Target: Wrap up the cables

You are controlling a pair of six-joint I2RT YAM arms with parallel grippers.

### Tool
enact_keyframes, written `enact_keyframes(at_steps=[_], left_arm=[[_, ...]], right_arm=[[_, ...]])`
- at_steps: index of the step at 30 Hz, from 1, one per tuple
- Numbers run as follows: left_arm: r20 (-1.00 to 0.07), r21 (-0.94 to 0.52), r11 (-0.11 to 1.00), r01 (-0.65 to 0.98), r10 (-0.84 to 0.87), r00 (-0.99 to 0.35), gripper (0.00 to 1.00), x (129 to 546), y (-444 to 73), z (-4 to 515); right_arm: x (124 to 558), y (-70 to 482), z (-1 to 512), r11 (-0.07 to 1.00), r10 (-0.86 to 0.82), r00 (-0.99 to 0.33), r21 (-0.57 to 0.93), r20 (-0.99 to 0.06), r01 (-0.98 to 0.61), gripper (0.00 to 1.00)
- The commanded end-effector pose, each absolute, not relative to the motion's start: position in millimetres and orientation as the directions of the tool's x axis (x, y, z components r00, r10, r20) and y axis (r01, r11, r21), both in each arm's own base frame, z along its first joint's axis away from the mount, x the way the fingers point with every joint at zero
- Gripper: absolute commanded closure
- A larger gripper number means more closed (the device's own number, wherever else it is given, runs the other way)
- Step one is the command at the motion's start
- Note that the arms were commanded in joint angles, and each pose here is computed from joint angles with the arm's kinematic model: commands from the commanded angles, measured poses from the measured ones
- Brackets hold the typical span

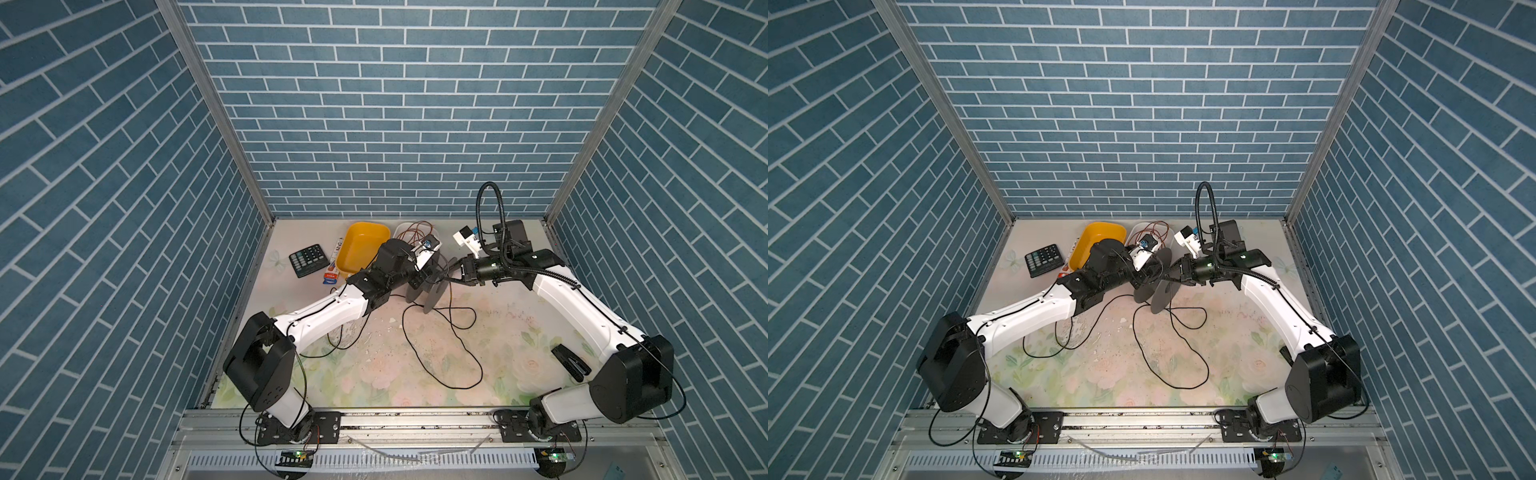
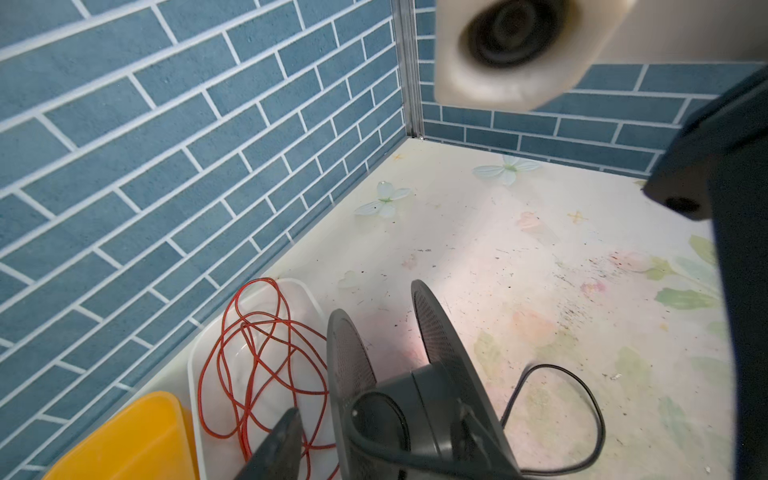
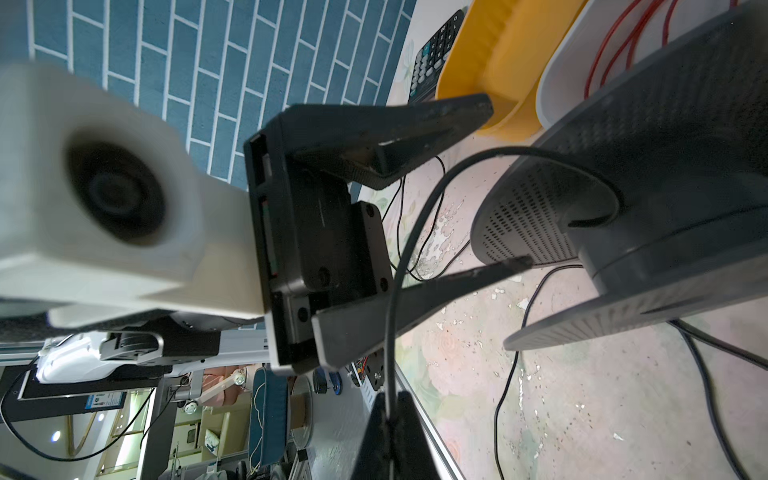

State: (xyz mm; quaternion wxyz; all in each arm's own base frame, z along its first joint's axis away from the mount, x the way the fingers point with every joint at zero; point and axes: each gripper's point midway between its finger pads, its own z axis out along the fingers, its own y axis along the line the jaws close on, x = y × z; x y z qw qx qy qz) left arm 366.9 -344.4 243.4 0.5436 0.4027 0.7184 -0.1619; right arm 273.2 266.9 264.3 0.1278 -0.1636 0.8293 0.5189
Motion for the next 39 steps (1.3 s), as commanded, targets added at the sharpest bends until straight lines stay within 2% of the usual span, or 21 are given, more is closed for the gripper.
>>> enact_keyframes(at_steps=[1, 6, 10, 16, 20, 21, 22, 23, 26, 29, 31, 34, 39], left_arm=[[-0.904, 0.254, 0.611, 0.75, 0.427, -0.041, 0.48, 373.6, -351.2, 249.2], [-0.897, 0.271, 0.596, 0.756, 0.441, -0.025, 0.65, 375.3, -357.3, 247.8], [-0.896, 0.274, 0.589, 0.76, 0.443, -0.021, 0.9, 373.0, -361.5, 250.1], [-0.889, 0.3, 0.583, 0.755, 0.458, -0.001, 1.0, 368.1, -363.1, 253.9], [-0.885, 0.316, 0.585, 0.747, 0.465, 0.011, 1.0, 366.5, -359.4, 254.1], [-0.882, 0.328, 0.577, 0.748, 0.471, 0.023, 0.89, 365.3, -358.8, 253.1], [-0.879, 0.339, 0.572, 0.747, 0.475, 0.036, 0.68, 363.8, -357.9, 251.5], [-0.877, 0.349, 0.573, 0.742, 0.478, 0.044, 0.56, 363.9, -356.1, 250.5], [-0.871, 0.371, 0.583, 0.723, 0.488, 0.055, 0.51, 368.4, -353.6, 250.6], [-0.868, 0.386, 0.572, 0.724, 0.49, 0.075, 0.4, 371.7, -358.5, 251.7], [-0.869, 0.394, 0.574, 0.718, 0.488, 0.086, 0.36, 376.4, -362.3, 253.0], [-0.875, 0.404, 0.595, 0.695, 0.474, 0.103, 0.34, 384.0, -364.6, 258.6], [-0.886, 0.417, 0.6, 0.682, 0.436, 0.158, 0.37, 389.3, -372.9, 266.1]], right_arm=[[276.3, 264.9, 276.6, 0.417, -0.135, -0.907, 0.808, -0.398, -0.416, 1.0], [276.4, 264.2, 276.3, 0.423, -0.137, -0.905, 0.802, -0.404, -0.422, 1.0], [277.5, 263.1, 277.2, 0.431, -0.133, -0.898, 0.792, -0.419, -0.433, 1.0], [277.5, 260.6, 277.4, 0.448, -0.144, -0.889, 0.772, -0.435, -0.451, 1.0], [277.8, 259.7, 278.0, 0.454, -0.145, -0.882, 0.763, -0.448, -0.461, 1.0], [277.4, 260.4, 278.8, 0.447, -0.147, -0.883, 0.766, -0.447, -0.462, 1.0], [277.6, 261.0, 280.1, 0.442, -0.148, -0.883, 0.769, -0.445, -0.462, 1.0], [277.7, 260.8, 280.7, 0.443, -0.148, -0.884, 0.769, -0.444, -0.46, 1.0], [275.4, 260.9, 284.7, 0.435, -0.155, -0.884, 0.772, -0.442, -0.462, 1.0], [273.0, 260.3, 290.1, 0.43, -0.159, -0.882, 0.773, -0.443, -0.466, 1.0], [271.7, 259.4, 293.4, 0.434, -0.159, -0.88, 0.769, -0.448, -0.47, 1.0], [269.3, 257.0, 294.6, 0.444, -0.162, -0.881, 0.765, -0.444, -0.467, 1.0], [267.3, 255.3, 298.7, 0.437, -0.162, -0.878, 0.765, -0.45, -0.473, 1.0]])
